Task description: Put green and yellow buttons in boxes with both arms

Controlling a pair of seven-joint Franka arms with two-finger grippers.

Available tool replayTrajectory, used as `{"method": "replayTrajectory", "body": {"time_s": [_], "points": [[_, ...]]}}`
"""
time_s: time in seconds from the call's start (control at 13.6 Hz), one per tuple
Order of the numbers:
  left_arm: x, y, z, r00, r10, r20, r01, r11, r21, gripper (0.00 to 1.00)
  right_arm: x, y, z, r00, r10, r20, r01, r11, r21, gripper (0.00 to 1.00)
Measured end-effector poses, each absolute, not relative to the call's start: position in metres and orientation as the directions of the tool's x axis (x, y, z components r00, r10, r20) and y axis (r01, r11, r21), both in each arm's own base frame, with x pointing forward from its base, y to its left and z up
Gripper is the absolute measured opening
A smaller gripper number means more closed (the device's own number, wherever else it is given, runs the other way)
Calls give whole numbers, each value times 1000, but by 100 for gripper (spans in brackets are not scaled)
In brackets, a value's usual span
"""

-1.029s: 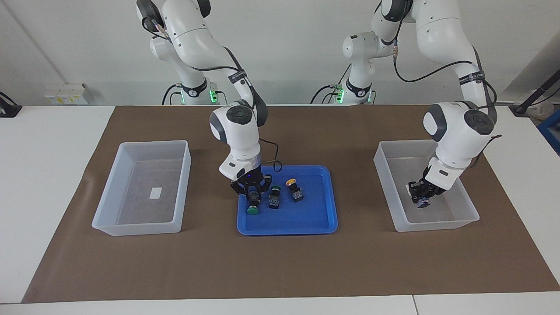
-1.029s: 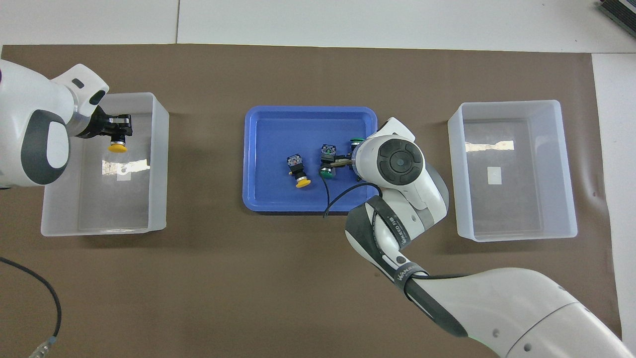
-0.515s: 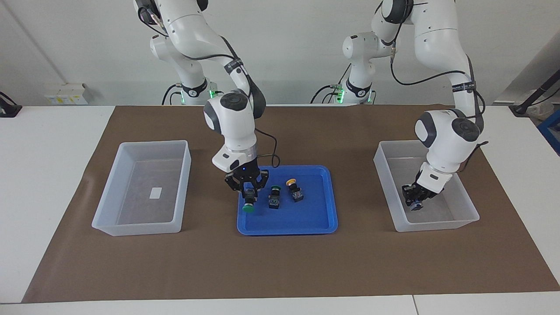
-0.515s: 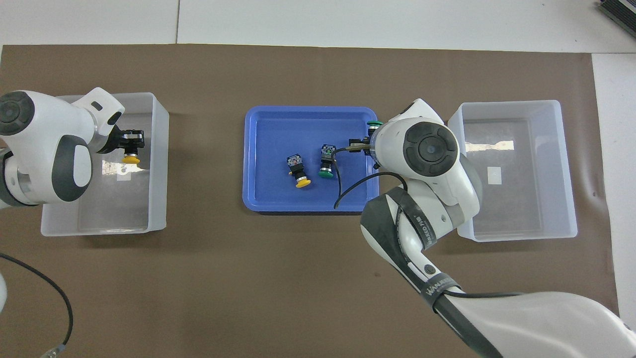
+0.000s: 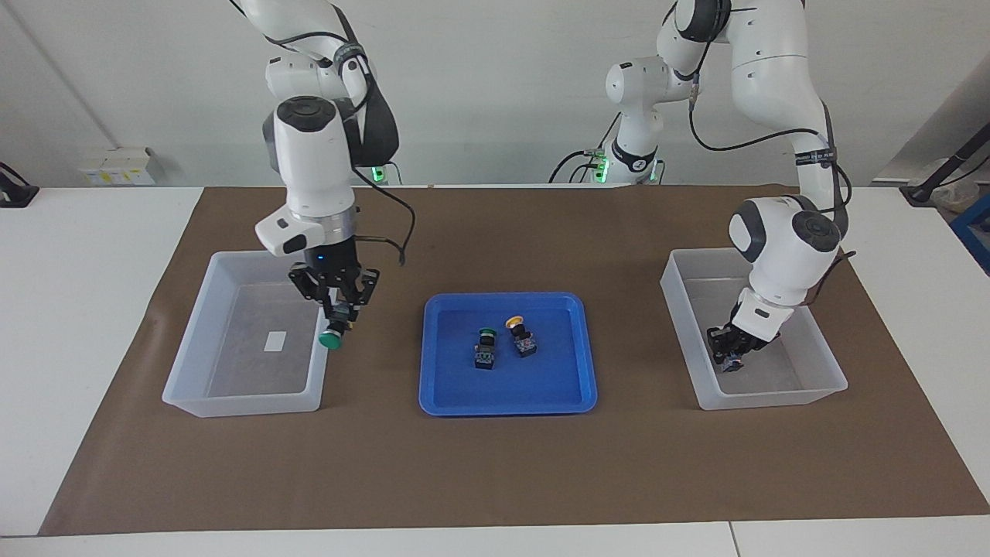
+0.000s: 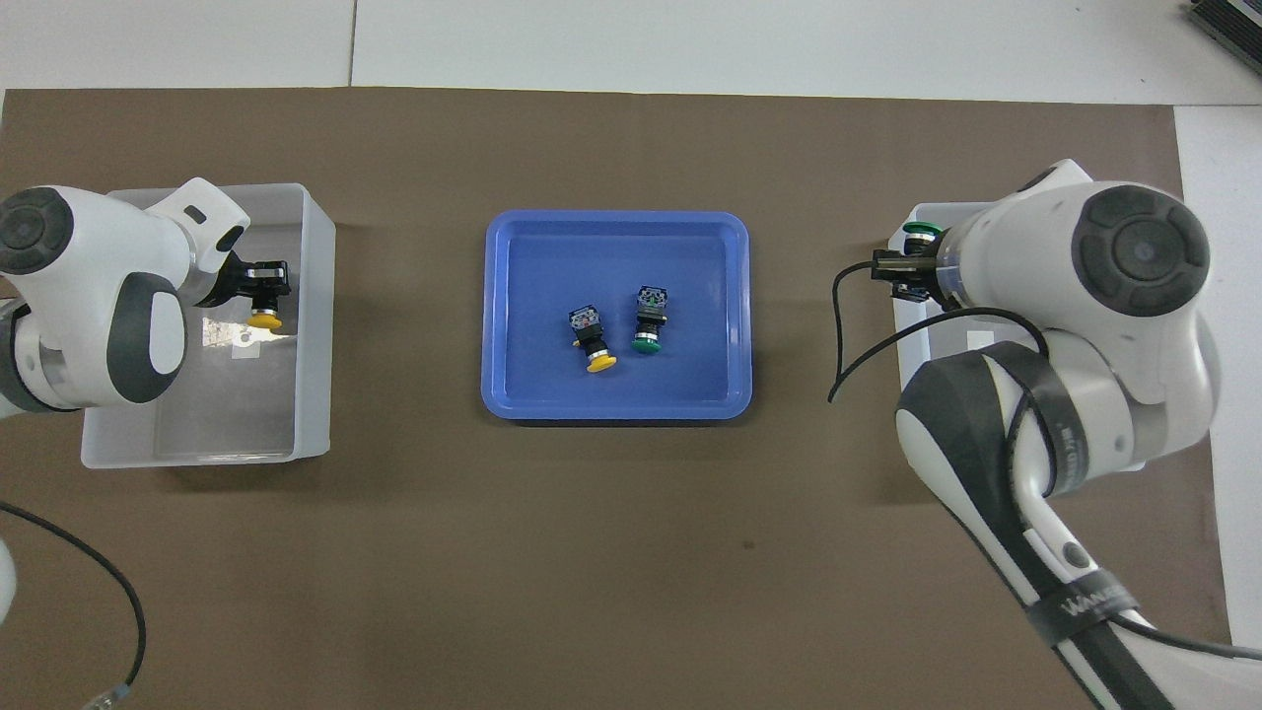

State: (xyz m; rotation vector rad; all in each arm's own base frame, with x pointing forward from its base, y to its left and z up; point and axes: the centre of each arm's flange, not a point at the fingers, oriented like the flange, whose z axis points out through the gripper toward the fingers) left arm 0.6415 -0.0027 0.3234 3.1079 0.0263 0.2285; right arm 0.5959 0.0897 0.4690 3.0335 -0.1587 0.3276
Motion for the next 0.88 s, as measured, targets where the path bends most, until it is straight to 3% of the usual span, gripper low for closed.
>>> {"method": "replayTrajectory", "body": {"time_s": [0.07, 0.15, 0.59, 0.88], "points": [[645, -4, 330, 989, 17, 144, 13, -1000, 27, 63, 594, 69, 465, 977, -86, 193, -102, -992, 73, 39], [649, -5, 340, 991, 15, 134, 11, -1000, 27, 67, 591, 49, 457, 983, -73, 166, -85, -994, 71, 39], [667, -57, 431, 998, -57, 32, -58, -998, 29, 66, 562, -31, 384, 997, -42, 68, -47, -996, 72, 39], [659, -116, 460, 1000, -23, -18, -22, -999, 30, 65, 542, -54, 341, 997, -55, 54, -58, -996, 64, 39]]}}
